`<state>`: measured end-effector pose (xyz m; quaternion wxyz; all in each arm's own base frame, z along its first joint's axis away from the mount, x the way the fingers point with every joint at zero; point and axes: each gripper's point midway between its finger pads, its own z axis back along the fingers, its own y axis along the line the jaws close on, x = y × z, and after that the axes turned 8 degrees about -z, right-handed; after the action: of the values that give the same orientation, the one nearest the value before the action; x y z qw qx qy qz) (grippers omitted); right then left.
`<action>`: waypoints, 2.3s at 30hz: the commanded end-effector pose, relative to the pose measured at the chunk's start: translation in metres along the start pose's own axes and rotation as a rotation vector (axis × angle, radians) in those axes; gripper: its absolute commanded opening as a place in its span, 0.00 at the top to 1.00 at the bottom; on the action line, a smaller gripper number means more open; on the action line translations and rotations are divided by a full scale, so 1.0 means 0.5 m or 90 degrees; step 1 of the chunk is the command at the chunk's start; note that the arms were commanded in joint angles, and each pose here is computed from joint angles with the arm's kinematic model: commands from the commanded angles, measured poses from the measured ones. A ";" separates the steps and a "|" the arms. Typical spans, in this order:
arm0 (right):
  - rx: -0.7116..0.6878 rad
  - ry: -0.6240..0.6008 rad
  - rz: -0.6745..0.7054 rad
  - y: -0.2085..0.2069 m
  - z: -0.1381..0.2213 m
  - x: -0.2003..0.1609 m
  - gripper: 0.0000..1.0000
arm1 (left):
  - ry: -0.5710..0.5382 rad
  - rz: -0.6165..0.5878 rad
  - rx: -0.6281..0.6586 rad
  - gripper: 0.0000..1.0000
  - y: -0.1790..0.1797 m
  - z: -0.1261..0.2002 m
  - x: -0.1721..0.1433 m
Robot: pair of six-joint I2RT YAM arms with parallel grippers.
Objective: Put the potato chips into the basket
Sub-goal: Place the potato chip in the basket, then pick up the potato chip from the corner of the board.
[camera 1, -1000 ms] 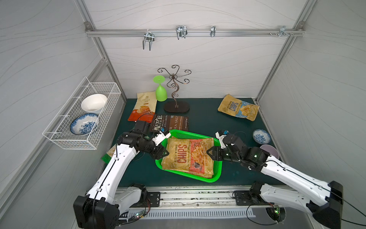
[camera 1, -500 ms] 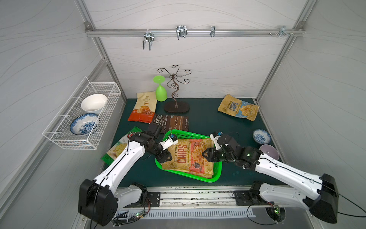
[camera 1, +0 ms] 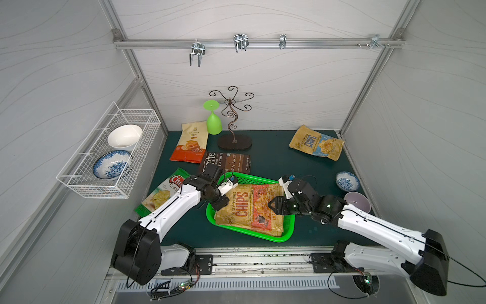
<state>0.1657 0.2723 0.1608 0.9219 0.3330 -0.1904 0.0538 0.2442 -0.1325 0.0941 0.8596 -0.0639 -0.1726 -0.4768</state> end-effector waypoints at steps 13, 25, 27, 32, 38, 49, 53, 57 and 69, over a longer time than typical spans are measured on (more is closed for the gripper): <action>0.005 0.007 0.001 0.004 -0.012 -0.014 0.44 | -0.008 -0.033 0.082 0.49 0.039 -0.015 0.044; 0.010 0.010 0.011 0.011 -0.018 -0.023 0.44 | 0.002 -0.030 0.172 0.49 0.093 -0.021 0.072; 0.008 0.010 0.013 0.010 -0.018 -0.025 0.44 | 0.000 -0.026 0.182 0.49 0.100 -0.019 0.079; 0.007 0.007 0.014 0.008 -0.013 -0.025 0.44 | -0.010 -0.024 0.178 0.48 0.096 -0.009 0.090; 0.000 -0.009 0.020 0.003 0.001 -0.018 0.44 | -0.021 -0.032 0.145 0.47 0.065 0.032 0.087; -0.024 -0.058 -0.005 -0.014 0.058 0.074 0.44 | -0.099 -0.008 0.044 0.34 -0.025 0.164 0.079; -0.042 -0.100 -0.062 -0.058 0.096 0.152 0.43 | -0.133 0.060 0.023 0.33 -0.012 0.189 0.065; -0.071 -0.161 -0.140 -0.132 0.133 0.238 0.43 | -0.140 0.148 0.044 0.30 0.025 0.182 0.029; -0.149 -0.313 -0.394 -0.455 0.234 0.448 0.34 | -0.120 0.230 0.069 0.26 0.032 0.121 -0.029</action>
<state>0.3640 0.0335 0.1877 0.8622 0.2628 -0.2846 -0.3265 0.2196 -0.0933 0.1285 0.9211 -0.0952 -0.2156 -0.3098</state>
